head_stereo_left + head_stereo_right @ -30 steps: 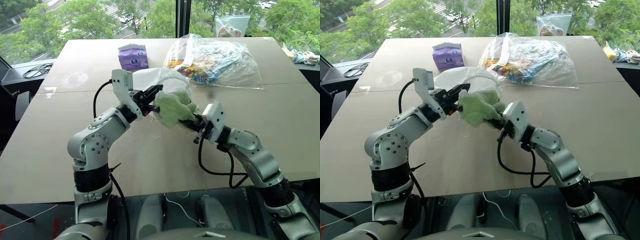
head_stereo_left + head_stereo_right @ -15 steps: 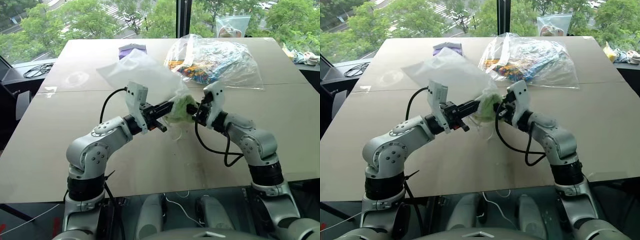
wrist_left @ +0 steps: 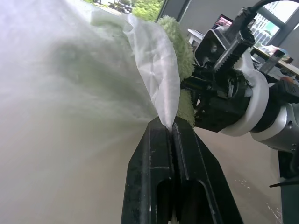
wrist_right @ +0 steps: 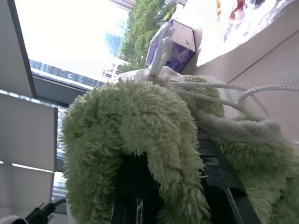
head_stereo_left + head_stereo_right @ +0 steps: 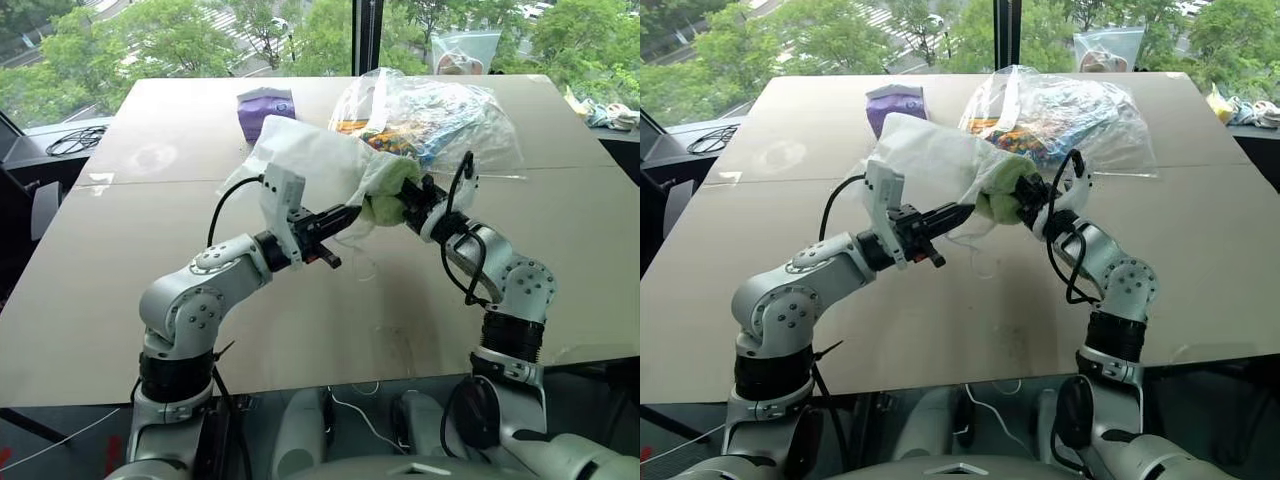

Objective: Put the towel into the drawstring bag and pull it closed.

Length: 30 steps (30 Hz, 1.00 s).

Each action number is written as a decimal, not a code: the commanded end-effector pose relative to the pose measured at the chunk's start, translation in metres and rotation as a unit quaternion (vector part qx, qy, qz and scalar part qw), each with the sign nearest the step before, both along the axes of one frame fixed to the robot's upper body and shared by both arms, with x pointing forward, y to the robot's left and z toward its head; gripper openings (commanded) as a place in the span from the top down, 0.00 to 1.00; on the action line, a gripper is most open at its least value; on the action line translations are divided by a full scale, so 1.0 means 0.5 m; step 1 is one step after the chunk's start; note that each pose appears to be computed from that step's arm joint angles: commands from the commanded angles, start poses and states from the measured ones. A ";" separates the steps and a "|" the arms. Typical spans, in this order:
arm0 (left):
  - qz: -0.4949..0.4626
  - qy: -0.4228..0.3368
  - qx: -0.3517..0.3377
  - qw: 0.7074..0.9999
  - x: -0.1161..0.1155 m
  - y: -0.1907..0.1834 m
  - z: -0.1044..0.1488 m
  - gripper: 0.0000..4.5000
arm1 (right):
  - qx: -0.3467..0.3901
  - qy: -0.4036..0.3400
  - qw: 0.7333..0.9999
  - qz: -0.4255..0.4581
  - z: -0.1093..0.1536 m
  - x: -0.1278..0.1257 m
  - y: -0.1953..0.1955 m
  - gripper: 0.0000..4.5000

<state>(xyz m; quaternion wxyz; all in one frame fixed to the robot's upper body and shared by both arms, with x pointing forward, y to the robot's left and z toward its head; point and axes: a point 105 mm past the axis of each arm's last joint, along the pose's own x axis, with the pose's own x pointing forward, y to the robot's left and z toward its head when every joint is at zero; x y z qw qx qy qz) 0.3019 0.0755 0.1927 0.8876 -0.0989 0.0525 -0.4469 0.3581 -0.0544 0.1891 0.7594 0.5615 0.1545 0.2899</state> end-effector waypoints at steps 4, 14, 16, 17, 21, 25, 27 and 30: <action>-0.023 -0.039 -0.008 0.999 0.001 -0.015 0.034 1.00 | 0.022 -0.058 0.995 0.075 0.093 -0.035 0.073 0.99; -0.038 -0.068 -0.030 0.997 -0.010 0.024 0.090 1.00 | -0.498 -0.505 0.704 0.044 -0.007 -0.054 0.050 0.99; -0.051 -0.068 -0.033 0.996 -0.018 0.022 0.094 1.00 | -0.527 -0.553 0.643 0.051 -0.023 -0.060 0.055 0.99; -0.053 -0.067 -0.034 0.996 -0.019 0.021 0.095 1.00 | -0.538 -0.575 0.614 0.046 -0.024 -0.060 0.058 0.99; -0.058 -0.057 -0.022 0.996 -0.020 0.018 0.083 1.00 | -0.559 -0.654 0.510 -0.009 0.008 -0.060 0.071 0.99; -0.061 -0.047 -0.010 0.997 -0.021 0.010 0.061 1.00 | -0.590 -0.724 0.355 -0.031 0.005 -0.068 0.084 0.99; -0.063 -0.041 -0.003 0.997 -0.022 0.008 0.049 1.00 | -0.590 -0.737 0.327 -0.040 0.001 -0.069 0.085 0.99; -0.071 -0.036 -0.001 0.997 -0.027 0.001 0.041 1.00 | -0.573 -0.752 0.323 -0.032 -0.005 -0.083 0.097 0.99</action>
